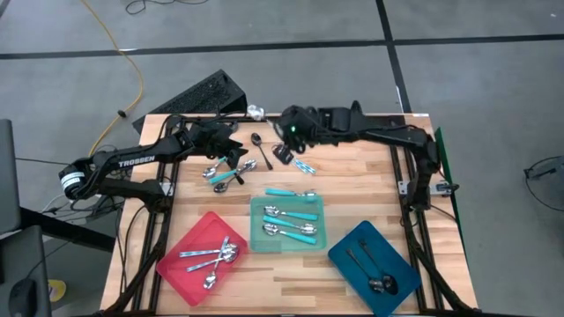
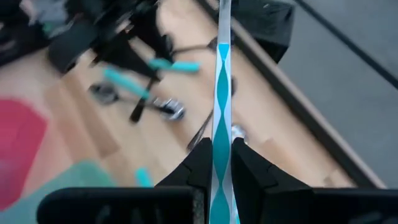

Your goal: Sort silverware by color (type)

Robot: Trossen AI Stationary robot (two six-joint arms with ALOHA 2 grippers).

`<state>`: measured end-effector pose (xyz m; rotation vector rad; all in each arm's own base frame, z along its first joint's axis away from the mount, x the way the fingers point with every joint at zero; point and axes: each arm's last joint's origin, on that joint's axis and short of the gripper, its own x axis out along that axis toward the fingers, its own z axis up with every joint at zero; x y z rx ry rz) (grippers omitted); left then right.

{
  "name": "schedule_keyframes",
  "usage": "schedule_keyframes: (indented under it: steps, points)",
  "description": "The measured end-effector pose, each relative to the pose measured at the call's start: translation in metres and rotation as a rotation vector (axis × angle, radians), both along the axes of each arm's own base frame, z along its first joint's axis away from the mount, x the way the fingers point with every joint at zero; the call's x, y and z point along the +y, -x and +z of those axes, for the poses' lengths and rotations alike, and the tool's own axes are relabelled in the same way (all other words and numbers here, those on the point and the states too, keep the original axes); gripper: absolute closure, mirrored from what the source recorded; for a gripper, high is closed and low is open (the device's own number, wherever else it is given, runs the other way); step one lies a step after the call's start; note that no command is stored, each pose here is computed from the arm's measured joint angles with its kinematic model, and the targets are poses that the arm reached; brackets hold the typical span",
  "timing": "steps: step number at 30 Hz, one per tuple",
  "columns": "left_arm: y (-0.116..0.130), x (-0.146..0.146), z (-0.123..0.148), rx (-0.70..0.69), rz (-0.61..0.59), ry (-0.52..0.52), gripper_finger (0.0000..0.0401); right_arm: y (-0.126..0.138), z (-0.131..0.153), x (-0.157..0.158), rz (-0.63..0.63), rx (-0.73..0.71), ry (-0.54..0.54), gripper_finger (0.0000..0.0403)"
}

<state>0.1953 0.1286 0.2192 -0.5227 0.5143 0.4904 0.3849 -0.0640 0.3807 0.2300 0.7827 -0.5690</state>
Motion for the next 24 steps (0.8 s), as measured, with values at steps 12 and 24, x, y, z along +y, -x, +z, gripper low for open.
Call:
schedule_keyframes:
  steps: [12,24]
  points:
    - [0.0,0.0,0.0,0.002,-0.011,-0.015,0.022,0.021,-0.001,0.082,-0.043,0.095,-0.049,0.0339]
    - [-0.004,-0.006,0.0,0.004,-0.06,-0.027,0.022,-0.015,-0.005,0.133,0.206,-0.093,0.064,0.0339]
